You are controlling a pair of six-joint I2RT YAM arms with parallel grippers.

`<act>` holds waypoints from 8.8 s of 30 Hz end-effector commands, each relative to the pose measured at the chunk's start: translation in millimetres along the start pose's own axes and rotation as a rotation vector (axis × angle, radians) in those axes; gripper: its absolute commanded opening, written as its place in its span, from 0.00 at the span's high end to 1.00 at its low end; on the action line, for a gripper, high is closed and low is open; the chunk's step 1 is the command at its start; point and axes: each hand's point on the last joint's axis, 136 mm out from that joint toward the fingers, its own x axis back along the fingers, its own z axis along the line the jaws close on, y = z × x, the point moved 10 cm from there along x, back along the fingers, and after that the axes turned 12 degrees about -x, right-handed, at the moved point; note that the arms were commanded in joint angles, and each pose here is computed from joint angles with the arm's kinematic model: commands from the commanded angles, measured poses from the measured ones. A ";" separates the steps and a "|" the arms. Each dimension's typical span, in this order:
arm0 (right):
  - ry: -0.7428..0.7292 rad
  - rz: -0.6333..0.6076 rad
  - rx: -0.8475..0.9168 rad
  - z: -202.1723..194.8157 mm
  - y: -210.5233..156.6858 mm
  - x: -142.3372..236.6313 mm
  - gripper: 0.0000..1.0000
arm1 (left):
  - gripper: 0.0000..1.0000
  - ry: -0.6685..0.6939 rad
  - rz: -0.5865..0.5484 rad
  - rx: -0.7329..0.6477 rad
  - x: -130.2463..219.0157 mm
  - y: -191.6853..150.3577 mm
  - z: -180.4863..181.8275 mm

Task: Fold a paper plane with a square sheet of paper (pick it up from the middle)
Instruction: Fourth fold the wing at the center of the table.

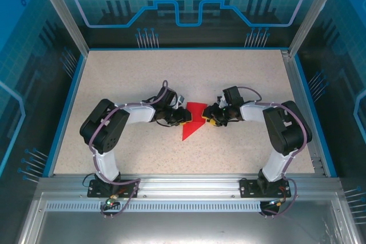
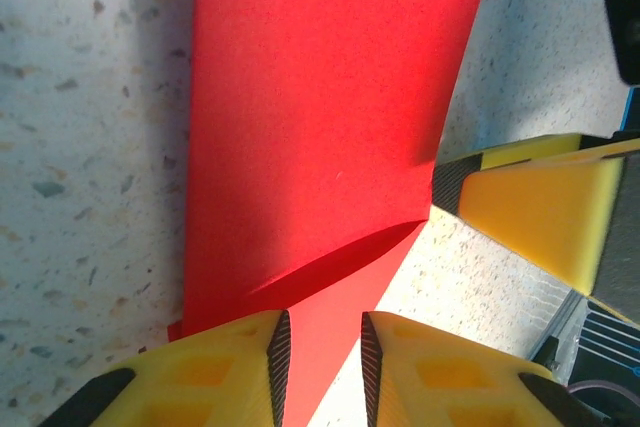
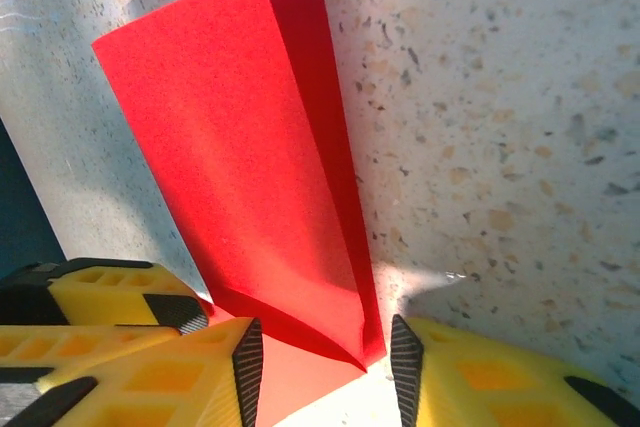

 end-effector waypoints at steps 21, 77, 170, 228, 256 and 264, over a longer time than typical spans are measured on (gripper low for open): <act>0.097 0.078 0.090 26.9 1.0 -8.0 0.58 | 0.74 0.052 0.011 -0.007 -3.0 13.7 16.9; 0.188 0.212 0.147 50.3 26.4 -1.9 0.80 | 0.52 0.726 -0.098 -0.488 -27.6 -69.2 -64.5; 0.123 0.178 0.170 48.1 23.7 3.6 0.84 | 0.89 0.640 -0.085 -0.488 -26.5 -82.1 -58.8; 0.112 0.204 0.184 46.5 -5.8 -46.0 0.89 | 0.98 0.140 0.025 0.067 -20.1 -87.1 36.3; 0.002 0.190 0.170 32.2 0.1 -53.6 0.89 | 1.00 0.138 0.082 0.078 -20.2 -86.8 38.4; 0.107 0.185 0.217 52.2 -3.7 -34.9 0.88 | 1.00 0.136 0.106 0.094 -25.0 -90.1 42.9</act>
